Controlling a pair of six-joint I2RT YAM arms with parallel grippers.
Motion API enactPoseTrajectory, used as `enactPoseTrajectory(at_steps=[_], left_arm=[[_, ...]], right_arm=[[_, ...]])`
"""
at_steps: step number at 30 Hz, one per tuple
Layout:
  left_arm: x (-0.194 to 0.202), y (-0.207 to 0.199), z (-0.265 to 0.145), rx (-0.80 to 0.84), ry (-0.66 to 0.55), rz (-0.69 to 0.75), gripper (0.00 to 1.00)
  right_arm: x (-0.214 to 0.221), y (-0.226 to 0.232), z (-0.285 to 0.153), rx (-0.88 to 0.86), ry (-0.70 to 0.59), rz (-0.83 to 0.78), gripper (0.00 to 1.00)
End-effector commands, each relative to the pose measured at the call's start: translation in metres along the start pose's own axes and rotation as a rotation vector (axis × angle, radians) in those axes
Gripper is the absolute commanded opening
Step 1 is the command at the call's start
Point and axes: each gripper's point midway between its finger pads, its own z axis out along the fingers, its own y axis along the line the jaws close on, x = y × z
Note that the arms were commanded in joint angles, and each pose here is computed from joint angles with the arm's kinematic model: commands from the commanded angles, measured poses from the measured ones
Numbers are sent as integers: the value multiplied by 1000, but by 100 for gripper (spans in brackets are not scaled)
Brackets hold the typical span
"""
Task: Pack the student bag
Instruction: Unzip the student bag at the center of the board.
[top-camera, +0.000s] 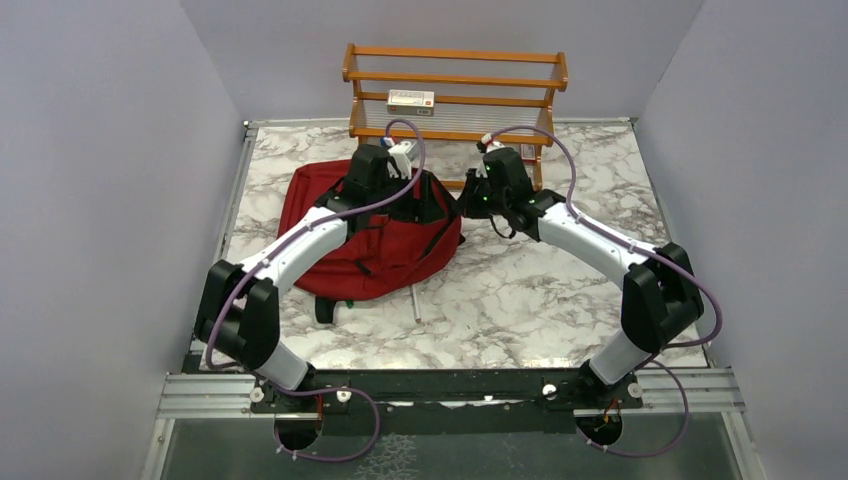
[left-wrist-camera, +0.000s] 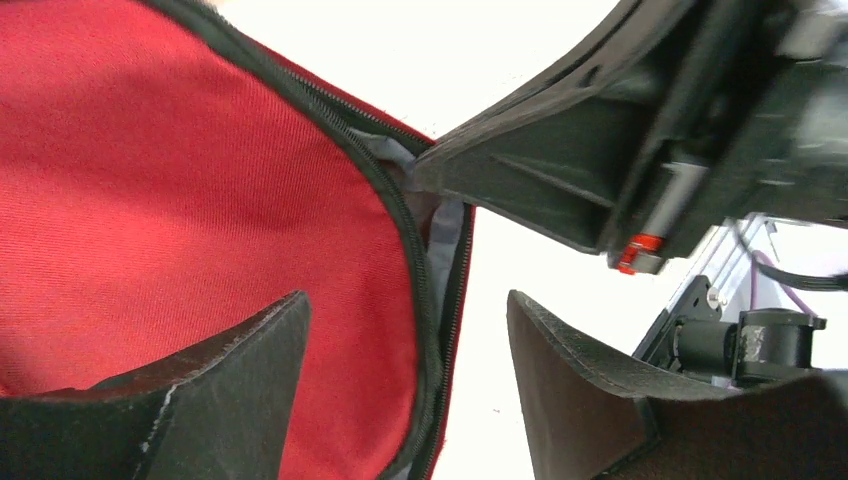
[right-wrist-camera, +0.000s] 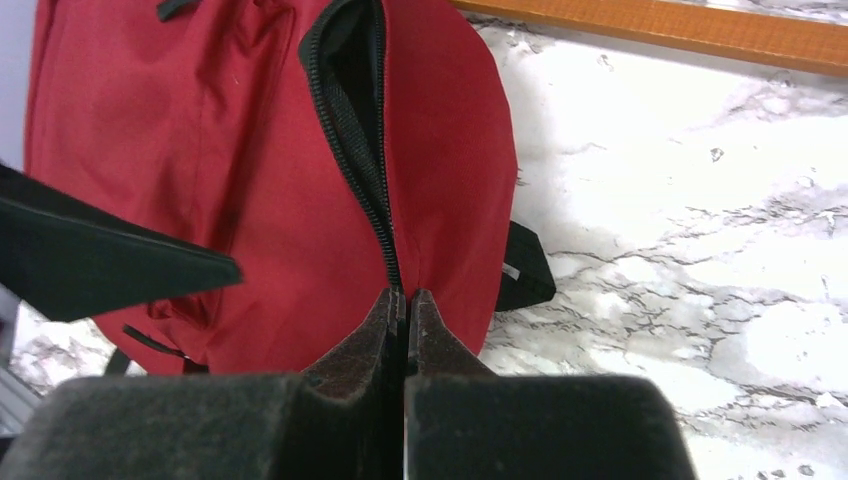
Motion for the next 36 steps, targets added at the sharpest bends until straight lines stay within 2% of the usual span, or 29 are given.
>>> enactPoseTrajectory(at_steps=[1,5,7,11,15,20,24,36], left_arm=[[-34,-7,-32,-18,-120,60,73],[-51,28,-61,-139,-233,-9,73],[-54,53,-78,-236,-286,-50,73],[-47,99,-111,-455,-334,-113,73],[-36,135,-139,-652,-372,-172,74],[-21,148,-162,-761,-419,-238,76],[-7,154,-178,-834,-463,-285,76],[15,168,-193,-933,-481,-393,75]], right_arm=[[-12,-12,-10,54,-59,-15,9],[-12,-20,-18,94,-71,-32,28],[-14,-23,-25,105,-92,-45,35],[-24,-17,-41,69,-145,-93,42],[-28,5,-53,-56,-171,-178,48],[-23,50,-64,-322,-151,-281,50],[-5,89,-61,-462,-93,-319,50],[110,206,-37,-699,61,-602,50]])
